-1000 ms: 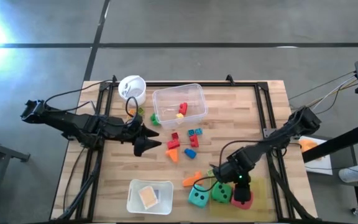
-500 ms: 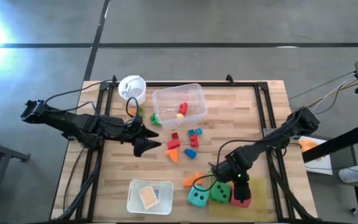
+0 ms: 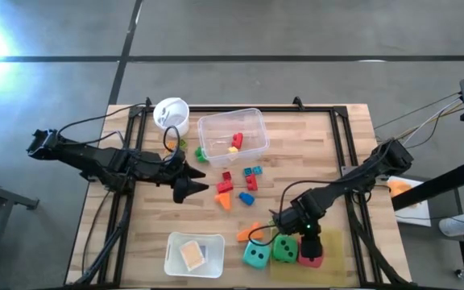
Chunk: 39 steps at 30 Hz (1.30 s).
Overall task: Pick & Place Toys
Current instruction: Put the red dice into the yellow bin, then put the red game piece into the transparent bin
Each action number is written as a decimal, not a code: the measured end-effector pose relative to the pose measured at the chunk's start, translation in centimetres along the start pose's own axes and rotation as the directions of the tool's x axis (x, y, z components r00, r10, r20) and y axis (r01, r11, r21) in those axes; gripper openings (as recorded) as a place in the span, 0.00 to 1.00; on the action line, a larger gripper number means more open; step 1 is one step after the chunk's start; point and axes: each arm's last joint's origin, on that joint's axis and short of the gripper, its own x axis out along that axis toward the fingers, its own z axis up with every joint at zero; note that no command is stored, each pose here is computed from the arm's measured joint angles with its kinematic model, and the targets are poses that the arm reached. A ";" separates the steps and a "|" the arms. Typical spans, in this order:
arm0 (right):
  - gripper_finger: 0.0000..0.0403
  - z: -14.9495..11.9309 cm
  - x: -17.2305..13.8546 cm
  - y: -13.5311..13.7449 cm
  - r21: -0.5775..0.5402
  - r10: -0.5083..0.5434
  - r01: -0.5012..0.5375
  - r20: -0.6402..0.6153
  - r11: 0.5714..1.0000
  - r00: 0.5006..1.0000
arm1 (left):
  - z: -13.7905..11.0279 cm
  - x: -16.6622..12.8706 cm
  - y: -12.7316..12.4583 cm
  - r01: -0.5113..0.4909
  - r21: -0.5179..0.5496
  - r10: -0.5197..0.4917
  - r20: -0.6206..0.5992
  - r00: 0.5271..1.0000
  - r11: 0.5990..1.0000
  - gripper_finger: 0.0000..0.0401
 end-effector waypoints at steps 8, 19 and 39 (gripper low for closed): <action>0.43 0.1 0.0 0.0 0.005 -0.008 0.008 0.011 1.000 1.000 | 0.0 0.0 0.0 -0.003 0.001 0.003 -0.003 1.000 1.000 0.82; 0.72 0.0 0.0 0.0 0.062 -0.004 0.003 0.007 0.998 1.000 | -0.2 0.0 0.2 -0.022 0.004 0.022 -0.021 1.000 1.000 0.82; 0.85 -5.3 -7.8 1.0 0.463 -0.134 -0.099 0.445 0.881 0.886 | -0.5 -0.1 0.5 -0.052 -0.140 0.042 -0.067 0.997 0.989 0.82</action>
